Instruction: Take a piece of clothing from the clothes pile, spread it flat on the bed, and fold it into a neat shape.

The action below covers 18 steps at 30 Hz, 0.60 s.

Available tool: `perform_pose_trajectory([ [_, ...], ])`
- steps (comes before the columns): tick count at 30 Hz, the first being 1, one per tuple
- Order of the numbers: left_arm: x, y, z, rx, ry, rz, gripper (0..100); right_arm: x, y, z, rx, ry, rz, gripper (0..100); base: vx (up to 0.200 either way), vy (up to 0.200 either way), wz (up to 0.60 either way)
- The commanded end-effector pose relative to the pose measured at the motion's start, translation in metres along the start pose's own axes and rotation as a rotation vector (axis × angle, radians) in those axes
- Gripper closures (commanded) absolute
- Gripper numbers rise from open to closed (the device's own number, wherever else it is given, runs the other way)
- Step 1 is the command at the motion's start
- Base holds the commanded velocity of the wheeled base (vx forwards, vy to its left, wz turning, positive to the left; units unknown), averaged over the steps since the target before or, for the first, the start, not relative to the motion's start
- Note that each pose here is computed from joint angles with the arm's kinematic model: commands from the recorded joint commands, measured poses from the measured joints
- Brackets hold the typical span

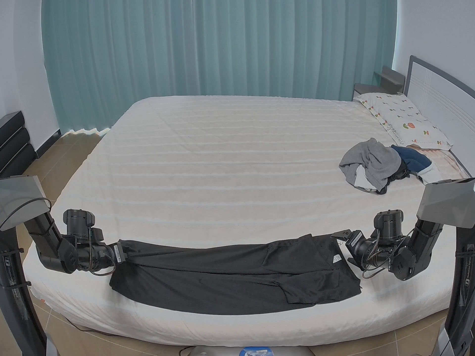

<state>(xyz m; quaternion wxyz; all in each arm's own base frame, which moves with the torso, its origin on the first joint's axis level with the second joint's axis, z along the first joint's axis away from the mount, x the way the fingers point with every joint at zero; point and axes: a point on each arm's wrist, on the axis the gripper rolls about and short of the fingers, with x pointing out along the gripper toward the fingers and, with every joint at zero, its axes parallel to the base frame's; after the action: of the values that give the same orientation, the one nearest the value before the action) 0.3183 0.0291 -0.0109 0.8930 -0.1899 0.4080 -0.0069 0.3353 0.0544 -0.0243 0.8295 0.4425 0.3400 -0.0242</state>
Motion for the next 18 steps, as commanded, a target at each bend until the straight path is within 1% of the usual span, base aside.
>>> perform_pose_trajectory([
  [1,0.0003,0.0000,-0.0006,0.001,0.002,0.000,100,0.0004,0.0001,-0.0007,-0.001,0.002,0.000,0,0.000,0.000,0.00],
  [18,0.0000,-0.0009,-0.0014,0.003,0.005,-0.001,100,0.0004,0.0001,-0.0007,-0.002,0.002,0.000,0,0.000,0.000,0.00],
])
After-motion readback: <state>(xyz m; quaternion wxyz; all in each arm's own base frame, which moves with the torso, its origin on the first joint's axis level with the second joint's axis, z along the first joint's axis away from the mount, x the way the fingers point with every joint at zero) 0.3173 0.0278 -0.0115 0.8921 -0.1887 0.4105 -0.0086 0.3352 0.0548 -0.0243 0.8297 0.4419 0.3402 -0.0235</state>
